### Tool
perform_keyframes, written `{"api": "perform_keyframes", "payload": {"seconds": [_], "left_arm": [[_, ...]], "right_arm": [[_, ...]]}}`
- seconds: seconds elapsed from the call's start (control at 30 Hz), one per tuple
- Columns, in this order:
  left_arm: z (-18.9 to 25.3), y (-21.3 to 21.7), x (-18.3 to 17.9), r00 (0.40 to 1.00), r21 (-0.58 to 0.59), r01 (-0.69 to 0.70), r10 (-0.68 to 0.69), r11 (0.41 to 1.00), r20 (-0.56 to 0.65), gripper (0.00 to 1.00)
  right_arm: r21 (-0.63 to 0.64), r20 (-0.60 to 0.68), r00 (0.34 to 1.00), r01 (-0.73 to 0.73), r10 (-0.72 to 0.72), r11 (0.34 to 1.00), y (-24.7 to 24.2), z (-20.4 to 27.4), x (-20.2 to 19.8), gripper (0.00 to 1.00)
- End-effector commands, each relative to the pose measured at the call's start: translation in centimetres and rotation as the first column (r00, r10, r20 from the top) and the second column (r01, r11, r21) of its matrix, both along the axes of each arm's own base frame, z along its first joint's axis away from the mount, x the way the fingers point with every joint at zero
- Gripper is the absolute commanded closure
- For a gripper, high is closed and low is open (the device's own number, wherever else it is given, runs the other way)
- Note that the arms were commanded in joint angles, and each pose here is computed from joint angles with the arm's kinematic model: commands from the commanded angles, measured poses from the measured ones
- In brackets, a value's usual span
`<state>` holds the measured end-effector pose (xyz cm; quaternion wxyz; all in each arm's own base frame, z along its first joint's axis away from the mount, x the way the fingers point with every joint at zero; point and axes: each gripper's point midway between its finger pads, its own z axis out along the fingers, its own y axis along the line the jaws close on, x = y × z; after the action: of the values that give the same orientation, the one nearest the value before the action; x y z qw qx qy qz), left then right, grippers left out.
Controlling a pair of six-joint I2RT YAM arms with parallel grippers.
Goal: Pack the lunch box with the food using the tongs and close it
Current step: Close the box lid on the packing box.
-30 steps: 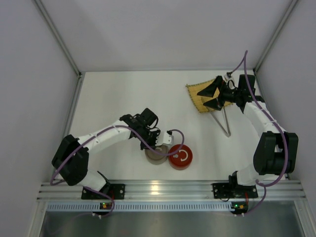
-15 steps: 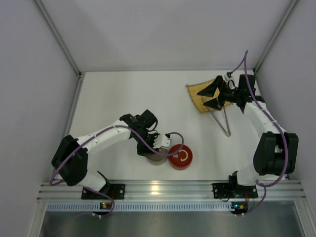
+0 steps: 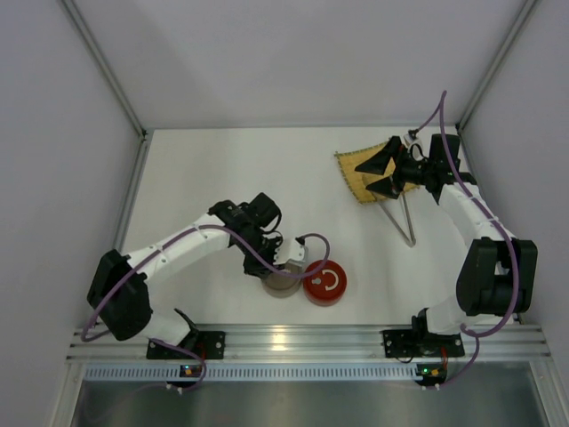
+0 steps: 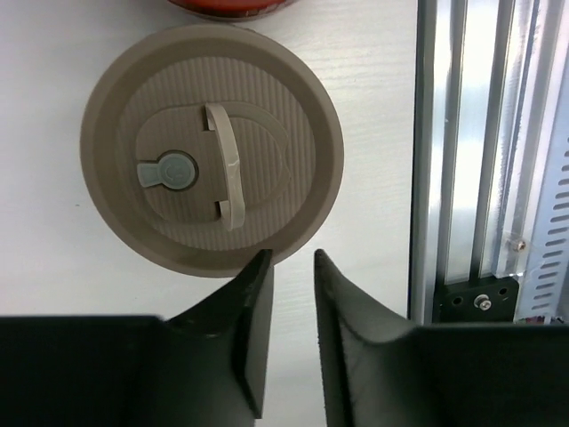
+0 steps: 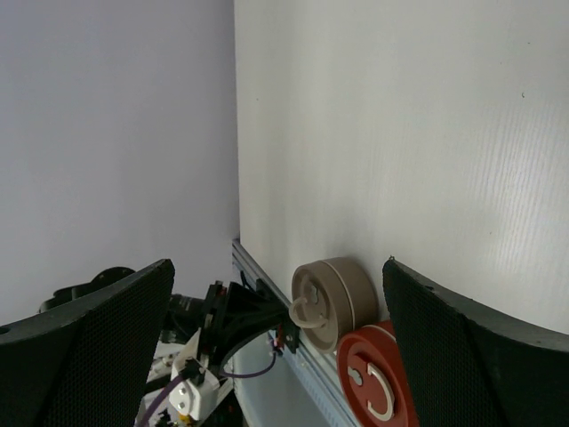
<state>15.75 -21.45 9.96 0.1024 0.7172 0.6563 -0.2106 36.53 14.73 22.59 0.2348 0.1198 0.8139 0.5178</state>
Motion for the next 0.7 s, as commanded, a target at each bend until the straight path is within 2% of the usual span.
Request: {"api": "perform_keyframes", "payload": {"seconds": [0.0, 0.03, 0.07, 0.2, 0.33, 0.43, 0.67], "left_arm": [[3.3, -1.2, -0.4, 1.0, -0.105, -0.019, 0.019, 0.994, 0.004, 0.73], [3.5, -1.5, -0.2, 0.999, -0.116, -0.035, 0.037, 0.993, 0.012, 0.77], [3.9, -2.1, 0.6, 0.997, -0.147, -0.051, 0.058, 0.988, 0.042, 0.86], [4.5, -3.1, 2.3, 0.984, -0.179, -0.147, 0.163, 0.973, 0.077, 0.95], [3.7, -3.3, 4.4, 0.962, -0.165, -0.214, 0.237, 0.963, 0.136, 0.99], [3.1, -3.5, 5.0, 0.955, -0.16, -0.241, 0.263, 0.957, 0.137, 1.0], [1.8, -3.8, 3.0, 0.978, -0.13, -0.19, 0.198, 0.973, 0.058, 1.0]], "right_arm": [[-0.002, 0.094, 0.996, 0.002, -0.002, 1.0, -0.3, 2.8, 0.2, 0.01], [-0.002, 0.095, 0.995, 0.002, -0.002, 1.0, -0.3, 2.8, 0.2, 0.0], [-0.003, 0.097, 0.995, 0.002, -0.002, 1.0, -0.3, 2.8, 0.2, 0.01], [0.0, 0.093, 0.996, 0.002, -0.002, 1.0, -0.2, 2.7, 0.3, 0.01], [0.001, 0.093, 0.996, -0.001, 0.001, 1.0, -0.2, 2.8, 0.2, 0.01], [0.001, 0.093, 0.996, -0.001, 0.001, 1.0, -0.2, 2.7, 0.2, 0.01], [-0.001, 0.091, 0.996, -0.002, 0.002, 1.0, -0.2, 2.6, 0.3, 0.01]]}}
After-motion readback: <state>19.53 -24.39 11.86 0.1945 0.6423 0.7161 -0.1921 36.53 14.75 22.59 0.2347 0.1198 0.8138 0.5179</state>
